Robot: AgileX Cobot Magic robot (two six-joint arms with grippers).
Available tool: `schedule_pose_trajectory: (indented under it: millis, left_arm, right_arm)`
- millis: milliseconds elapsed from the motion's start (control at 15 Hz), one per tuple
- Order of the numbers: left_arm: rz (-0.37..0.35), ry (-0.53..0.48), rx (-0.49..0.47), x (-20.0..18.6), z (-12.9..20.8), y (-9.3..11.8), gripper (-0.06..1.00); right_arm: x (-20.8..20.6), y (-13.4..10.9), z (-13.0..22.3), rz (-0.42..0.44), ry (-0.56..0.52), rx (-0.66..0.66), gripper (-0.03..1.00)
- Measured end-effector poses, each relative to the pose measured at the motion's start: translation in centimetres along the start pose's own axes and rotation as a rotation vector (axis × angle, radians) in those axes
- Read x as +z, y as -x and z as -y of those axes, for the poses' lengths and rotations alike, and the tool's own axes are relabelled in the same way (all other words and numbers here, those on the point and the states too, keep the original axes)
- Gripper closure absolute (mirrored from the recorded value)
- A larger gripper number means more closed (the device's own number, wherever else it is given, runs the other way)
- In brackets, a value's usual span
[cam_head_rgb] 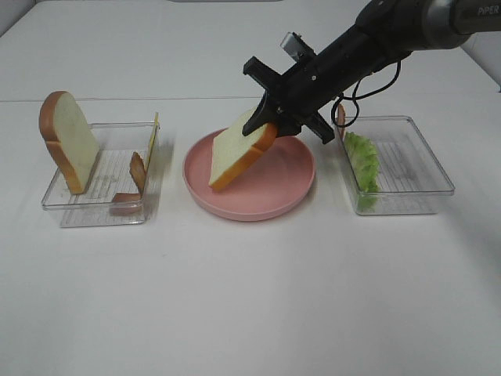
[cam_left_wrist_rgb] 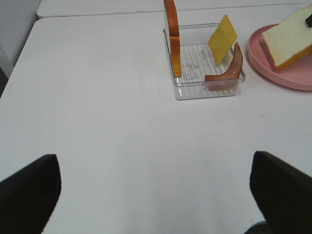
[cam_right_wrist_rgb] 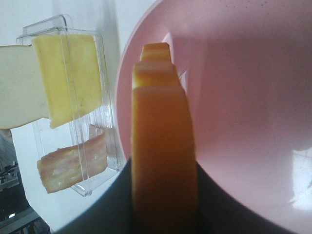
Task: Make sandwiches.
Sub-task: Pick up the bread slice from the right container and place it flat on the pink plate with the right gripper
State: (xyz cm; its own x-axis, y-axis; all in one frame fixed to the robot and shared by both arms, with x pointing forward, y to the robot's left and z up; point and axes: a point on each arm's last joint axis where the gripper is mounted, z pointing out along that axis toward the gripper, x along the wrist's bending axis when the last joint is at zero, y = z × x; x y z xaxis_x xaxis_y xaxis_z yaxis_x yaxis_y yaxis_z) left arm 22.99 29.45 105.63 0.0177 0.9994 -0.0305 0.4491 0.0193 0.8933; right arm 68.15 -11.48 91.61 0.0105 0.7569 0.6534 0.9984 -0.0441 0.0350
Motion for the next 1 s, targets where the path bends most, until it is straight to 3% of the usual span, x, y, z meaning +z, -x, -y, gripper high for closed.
schedule_pose_trajectory:
  millis: [467,600,667,733,1000]
  left_arm:
    - [0.000,0.000,0.000,0.0,0.0,0.0,-0.03]
    - [0.000,0.000,0.000,0.0,0.0,0.0,-0.03]
    - [0.000,0.000,0.000,0.0,0.0,0.0,-0.03]
    - [0.000,0.000,0.000,0.0,0.0,0.0,-0.03]
    - [0.000,0.000,0.000,0.0,0.0,0.0,-0.03]
  right_arm:
    - [1.3,0.0,0.5,0.026,-0.028,-0.020,0.73]
    - [1.3,0.2,0.5,0.042,-0.028,-0.029,0.56]
    - [1.2,0.3,0.5,0.059,-0.029,-0.033,0.37]
    - [1.1,0.4,0.5,0.079,-0.032,-0.038,0.27]
    - [-0.8,-0.2,0.6,0.176,-0.040,-0.102,0.19]
